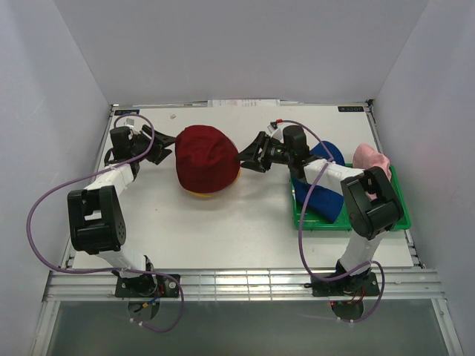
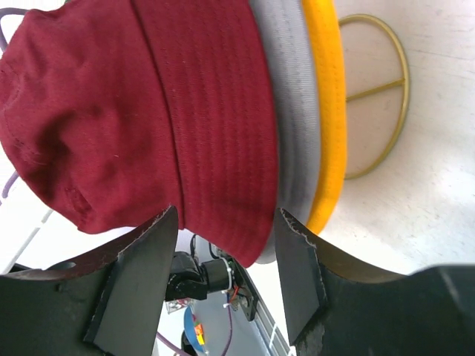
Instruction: Stack the hats
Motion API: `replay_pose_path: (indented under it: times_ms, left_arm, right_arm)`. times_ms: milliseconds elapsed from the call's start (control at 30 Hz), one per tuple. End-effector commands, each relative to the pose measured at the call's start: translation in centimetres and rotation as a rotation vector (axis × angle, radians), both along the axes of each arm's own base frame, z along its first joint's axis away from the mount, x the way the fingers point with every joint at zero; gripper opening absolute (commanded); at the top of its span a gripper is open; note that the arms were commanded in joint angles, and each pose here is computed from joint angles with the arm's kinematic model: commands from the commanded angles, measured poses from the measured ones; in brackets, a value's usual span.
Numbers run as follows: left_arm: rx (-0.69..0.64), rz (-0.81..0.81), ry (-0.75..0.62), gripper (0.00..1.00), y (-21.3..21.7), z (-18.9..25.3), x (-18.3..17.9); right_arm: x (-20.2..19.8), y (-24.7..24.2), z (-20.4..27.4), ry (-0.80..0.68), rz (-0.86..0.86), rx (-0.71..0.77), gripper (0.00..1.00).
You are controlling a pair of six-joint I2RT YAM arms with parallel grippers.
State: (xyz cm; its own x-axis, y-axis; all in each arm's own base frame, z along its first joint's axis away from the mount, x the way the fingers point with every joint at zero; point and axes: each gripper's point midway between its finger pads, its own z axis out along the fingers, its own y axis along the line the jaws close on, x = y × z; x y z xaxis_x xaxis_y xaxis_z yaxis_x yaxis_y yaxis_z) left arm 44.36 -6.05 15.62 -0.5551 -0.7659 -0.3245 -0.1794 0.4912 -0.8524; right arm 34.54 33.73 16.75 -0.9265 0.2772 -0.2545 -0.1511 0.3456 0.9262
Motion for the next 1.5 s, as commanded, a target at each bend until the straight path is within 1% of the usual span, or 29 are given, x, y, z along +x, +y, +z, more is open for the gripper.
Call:
replay_pose_path:
  times_ms: [0,233,733,800,900,933,1000,1033,1100,1133,1200,1467]
  left_arm:
    - [-0.009,-0.018,-0.053,0.68,-0.3,1.5,0.3]
    - [-0.016,-0.019,-0.045,0.67,-0.4,1.1,0.0]
    - [-0.018,-0.019,-0.030,0.66,-0.7,0.6,-0.4]
    - [-0.018,-0.021,-0.029,0.66,-0.7,0.6,-0.5]
    - [-0.018,-0.022,-0.026,0.66,-0.8,0.5,-0.6]
    - [-0.017,-0.021,-0.026,0.66,-0.8,0.4,-0.7]
    - [-0.014,-0.021,-0.025,0.66,-0.7,0.4,-0.8]
    - [-0.012,-0.020,-0.029,0.66,-0.7,0.5,-0.8]
    - [-0.006,-0.022,-0.027,0.66,-0.8,0.4,-0.9]
    - [-0.005,-0.022,-0.027,0.66,-0.8,0.5,-1.0]
    - [0.001,-0.022,-0.025,0.66,-0.7,0.4,-1.1]
    - [0.015,-0.021,-0.027,0.66,-0.5,0.5,-1.5]
  right_arm:
    - [0.2,0.9,1.2,-0.041,0.001,0.047,0.61]
    - [0.0,1.8,0.7,-0.023,0.015,0.054,0.60]
    - [-0.3,1.8,-0.2,-0.011,0.018,0.053,0.61]
    - [-0.2,1.8,-0.1,-0.014,0.015,0.064,0.60]
    - [-0.2,1.9,-0.2,-0.004,0.016,0.073,0.46]
    - [-0.2,2.0,-0.1,-0.004,0.016,0.073,0.35]
    - [0.0,2.0,-0.1,-0.004,0.015,0.071,0.26]
    - [0.1,2.0,-0.1,-0.001,0.014,0.068,0.20]
    - [0.3,2.1,-0.2,-0.003,0.014,0.062,0.16]
    - [0.4,2.1,-0.2,-0.002,0.013,0.059,0.12]
    - [0.8,2.0,-0.4,0.003,0.010,0.050,0.08]
    - [2.4,0.4,-1.5,0.031,-0.020,0.002,0.08]
